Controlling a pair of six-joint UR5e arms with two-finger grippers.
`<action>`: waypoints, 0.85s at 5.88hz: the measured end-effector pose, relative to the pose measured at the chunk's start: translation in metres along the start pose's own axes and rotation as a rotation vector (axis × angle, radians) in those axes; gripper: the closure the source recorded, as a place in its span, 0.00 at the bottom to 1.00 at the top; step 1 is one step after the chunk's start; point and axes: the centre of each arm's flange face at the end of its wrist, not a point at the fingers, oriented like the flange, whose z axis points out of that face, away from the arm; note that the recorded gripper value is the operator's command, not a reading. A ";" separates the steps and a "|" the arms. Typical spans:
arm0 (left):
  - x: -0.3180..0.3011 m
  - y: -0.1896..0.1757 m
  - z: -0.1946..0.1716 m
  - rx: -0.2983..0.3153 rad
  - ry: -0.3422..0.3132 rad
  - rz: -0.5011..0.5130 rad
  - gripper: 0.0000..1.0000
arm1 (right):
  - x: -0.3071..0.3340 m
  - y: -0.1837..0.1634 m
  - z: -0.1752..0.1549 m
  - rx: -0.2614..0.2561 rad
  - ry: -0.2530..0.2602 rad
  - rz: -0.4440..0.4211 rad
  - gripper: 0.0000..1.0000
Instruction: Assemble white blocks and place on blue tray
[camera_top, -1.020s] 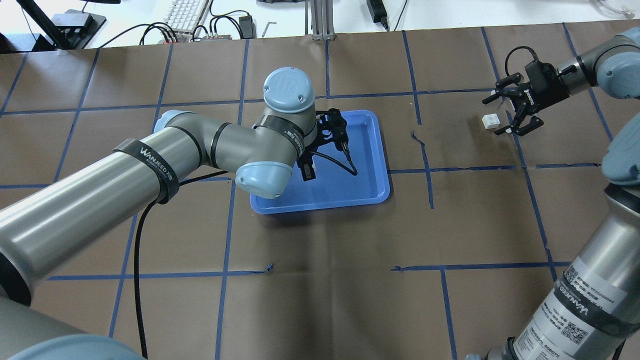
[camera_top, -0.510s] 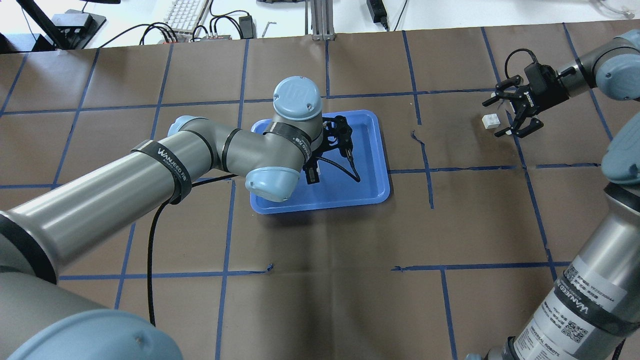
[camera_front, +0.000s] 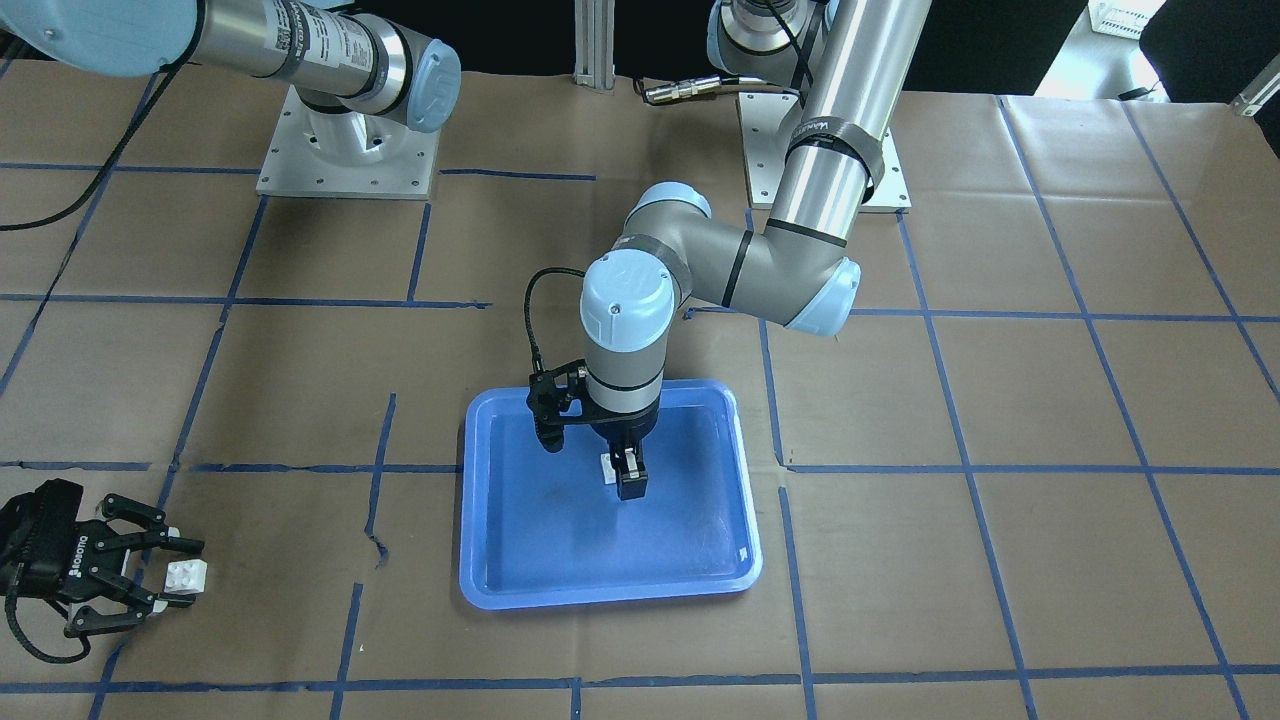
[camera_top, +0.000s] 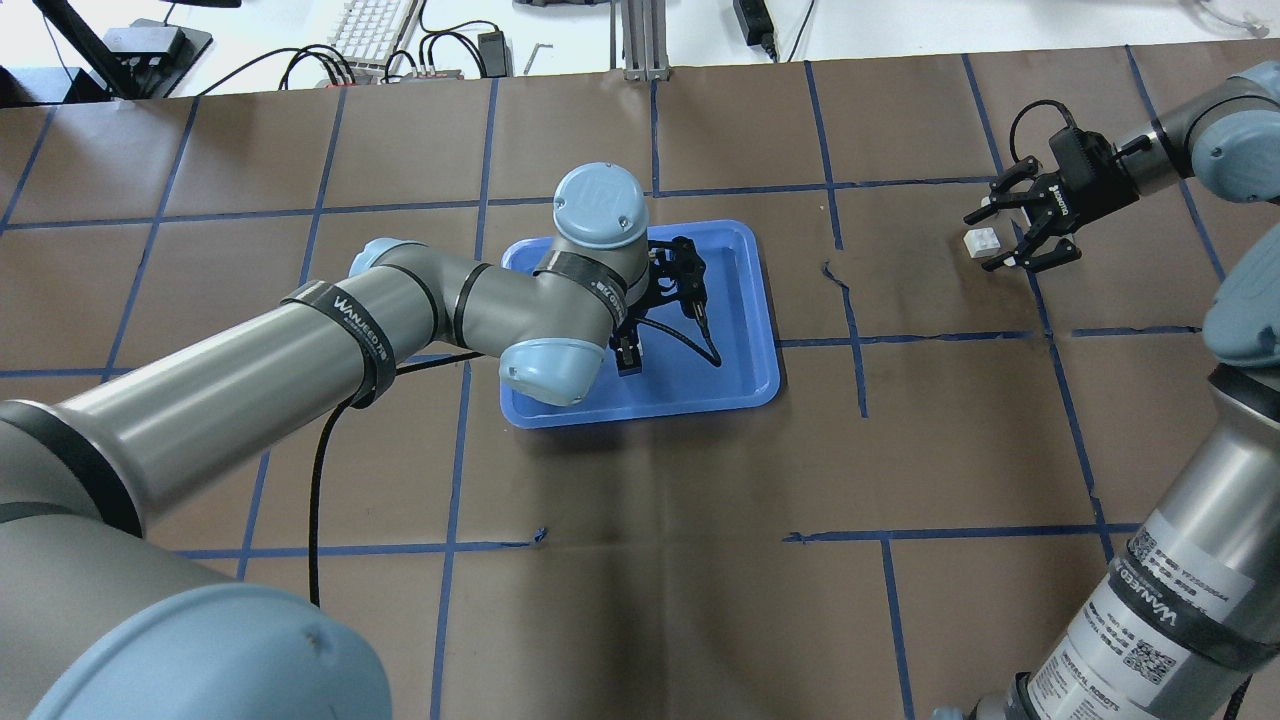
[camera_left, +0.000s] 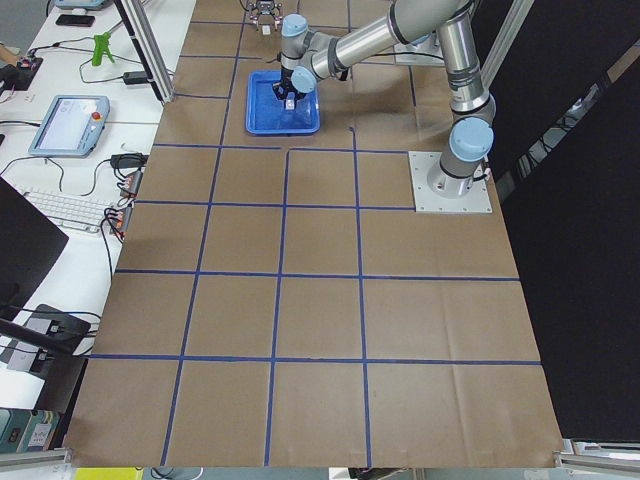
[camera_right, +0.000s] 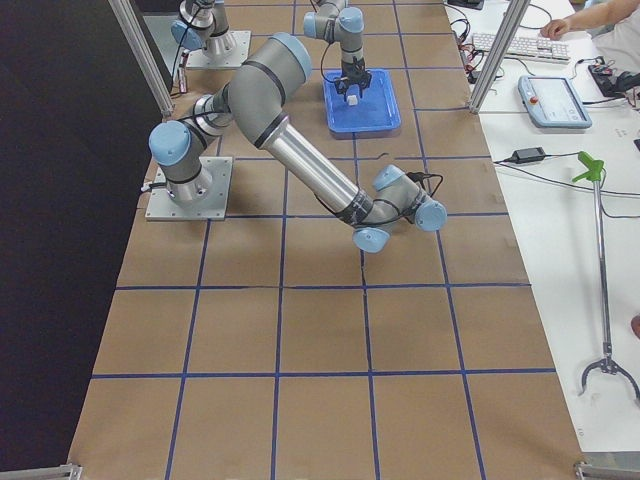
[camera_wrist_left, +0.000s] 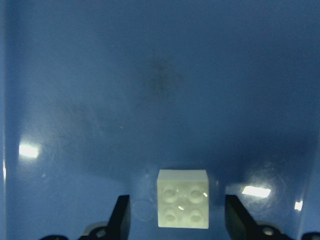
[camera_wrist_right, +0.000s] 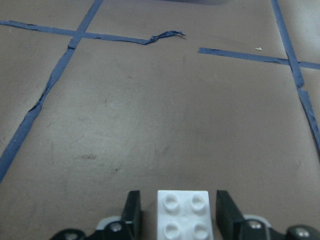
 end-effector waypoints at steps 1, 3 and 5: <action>-0.009 0.006 -0.035 0.001 -0.005 -0.017 0.02 | 0.001 0.000 -0.003 -0.015 0.002 -0.009 0.81; -0.012 0.053 -0.163 -0.025 0.049 -0.134 0.01 | 0.005 -0.007 -0.015 -0.038 0.016 -0.022 0.82; 0.020 0.123 -0.275 -0.052 0.073 -0.389 0.01 | 0.008 -0.051 -0.053 -0.073 0.050 0.014 0.82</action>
